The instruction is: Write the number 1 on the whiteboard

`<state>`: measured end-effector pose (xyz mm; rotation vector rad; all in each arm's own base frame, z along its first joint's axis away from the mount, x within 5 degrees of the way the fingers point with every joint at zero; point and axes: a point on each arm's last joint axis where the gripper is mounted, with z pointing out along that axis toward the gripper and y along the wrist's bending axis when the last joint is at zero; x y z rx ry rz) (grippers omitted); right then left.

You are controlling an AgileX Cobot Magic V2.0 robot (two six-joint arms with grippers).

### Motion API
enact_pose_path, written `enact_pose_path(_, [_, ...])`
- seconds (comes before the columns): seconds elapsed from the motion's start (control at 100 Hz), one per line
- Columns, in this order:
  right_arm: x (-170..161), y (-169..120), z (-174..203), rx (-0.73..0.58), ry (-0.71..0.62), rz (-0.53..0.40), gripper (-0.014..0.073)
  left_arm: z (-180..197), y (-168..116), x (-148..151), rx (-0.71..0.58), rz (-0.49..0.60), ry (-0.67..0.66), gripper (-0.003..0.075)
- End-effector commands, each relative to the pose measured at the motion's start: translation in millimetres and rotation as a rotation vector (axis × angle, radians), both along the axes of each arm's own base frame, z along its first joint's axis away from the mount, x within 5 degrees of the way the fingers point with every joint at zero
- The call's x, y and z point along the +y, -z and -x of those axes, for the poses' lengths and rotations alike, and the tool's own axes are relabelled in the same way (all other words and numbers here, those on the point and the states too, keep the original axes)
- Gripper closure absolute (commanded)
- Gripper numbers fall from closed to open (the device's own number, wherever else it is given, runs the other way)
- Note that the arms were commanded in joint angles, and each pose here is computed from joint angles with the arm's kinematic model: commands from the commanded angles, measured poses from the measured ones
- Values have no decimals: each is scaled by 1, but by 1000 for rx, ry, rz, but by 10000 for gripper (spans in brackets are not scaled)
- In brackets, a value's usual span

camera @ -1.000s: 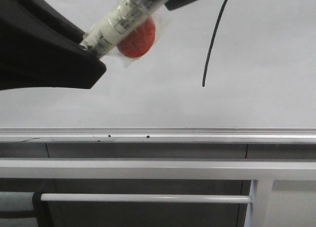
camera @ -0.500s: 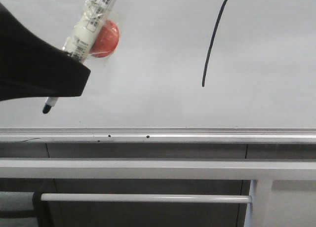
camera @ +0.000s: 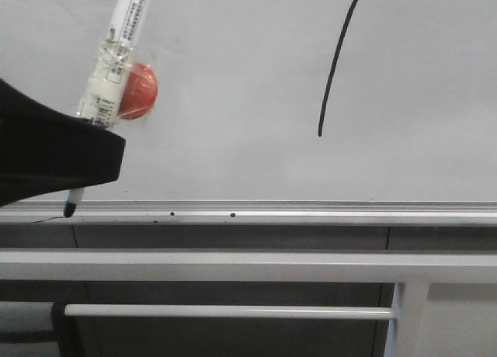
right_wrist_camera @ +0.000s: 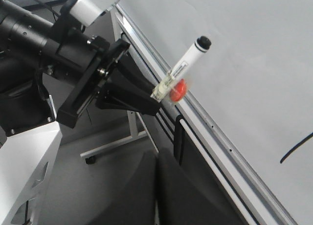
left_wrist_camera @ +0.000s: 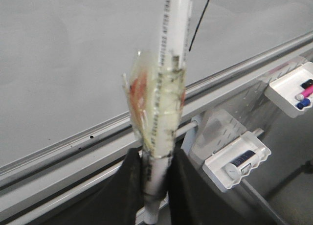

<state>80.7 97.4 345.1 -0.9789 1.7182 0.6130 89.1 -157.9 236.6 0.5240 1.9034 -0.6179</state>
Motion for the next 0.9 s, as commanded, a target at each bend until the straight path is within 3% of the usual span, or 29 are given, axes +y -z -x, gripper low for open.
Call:
enact_pose_path(0.0, [-3, -10, -4, -79, 59, -80, 658, -1, -10, -5, -74, 49, -44, 741])
enact_pose_path(0.15, [-9, -1, -9, -146, 150, -148, 658, 4, 2, -18, -72, 45, -90, 741])
enact_pose_path(0.33, [-16, 14, -11, -198, 229, -192, 658, 1, 10, -23, -137, 97, -235, 741])
enact_pose_path(0.68, [-17, 43, -14, -164, 255, -153, 658, -2, 11, -25, -138, 180, -319, 740])
enact_pose_path(0.89, [-18, 50, -15, -170, 274, -151, 658, 0, 10, -34, -88, 186, -285, 740])
